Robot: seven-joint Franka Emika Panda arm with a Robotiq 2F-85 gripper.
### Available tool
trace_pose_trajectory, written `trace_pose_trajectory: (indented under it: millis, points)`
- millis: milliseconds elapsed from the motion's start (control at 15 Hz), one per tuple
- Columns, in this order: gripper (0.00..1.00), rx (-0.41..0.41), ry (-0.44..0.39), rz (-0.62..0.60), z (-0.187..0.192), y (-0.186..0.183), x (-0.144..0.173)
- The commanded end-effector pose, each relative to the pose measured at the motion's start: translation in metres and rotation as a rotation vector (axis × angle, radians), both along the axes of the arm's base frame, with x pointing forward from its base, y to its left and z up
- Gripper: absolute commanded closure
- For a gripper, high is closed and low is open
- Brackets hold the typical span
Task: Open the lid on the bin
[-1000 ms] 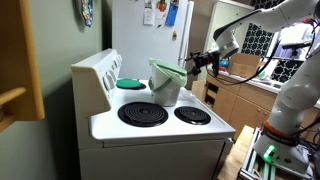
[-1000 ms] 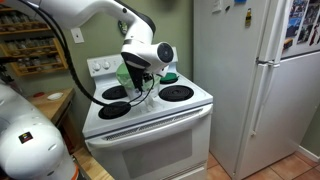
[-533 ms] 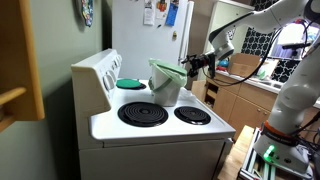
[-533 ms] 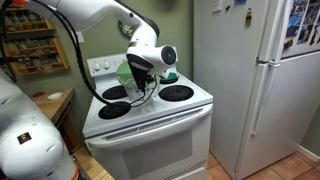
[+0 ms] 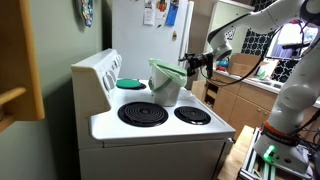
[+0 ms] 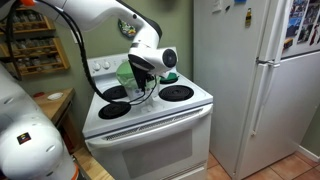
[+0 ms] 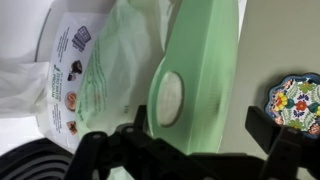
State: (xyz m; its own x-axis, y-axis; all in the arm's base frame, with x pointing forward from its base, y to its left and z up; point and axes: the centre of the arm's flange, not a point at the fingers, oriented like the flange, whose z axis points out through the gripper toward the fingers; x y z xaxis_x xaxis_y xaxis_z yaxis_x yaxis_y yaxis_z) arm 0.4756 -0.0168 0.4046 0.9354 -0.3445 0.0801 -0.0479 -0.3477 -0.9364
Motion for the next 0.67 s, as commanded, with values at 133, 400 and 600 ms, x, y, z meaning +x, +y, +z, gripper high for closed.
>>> trace_pose_trajectory:
  millis: [133,400,600]
  points:
    - [0.0,0.018,0.025,-0.002,0.005,0.0,-0.007]
    - [0.0,0.009,0.063,-0.017,0.014,0.001,-0.012]
    - [0.0,-0.012,0.1,-0.038,0.025,0.003,-0.019]
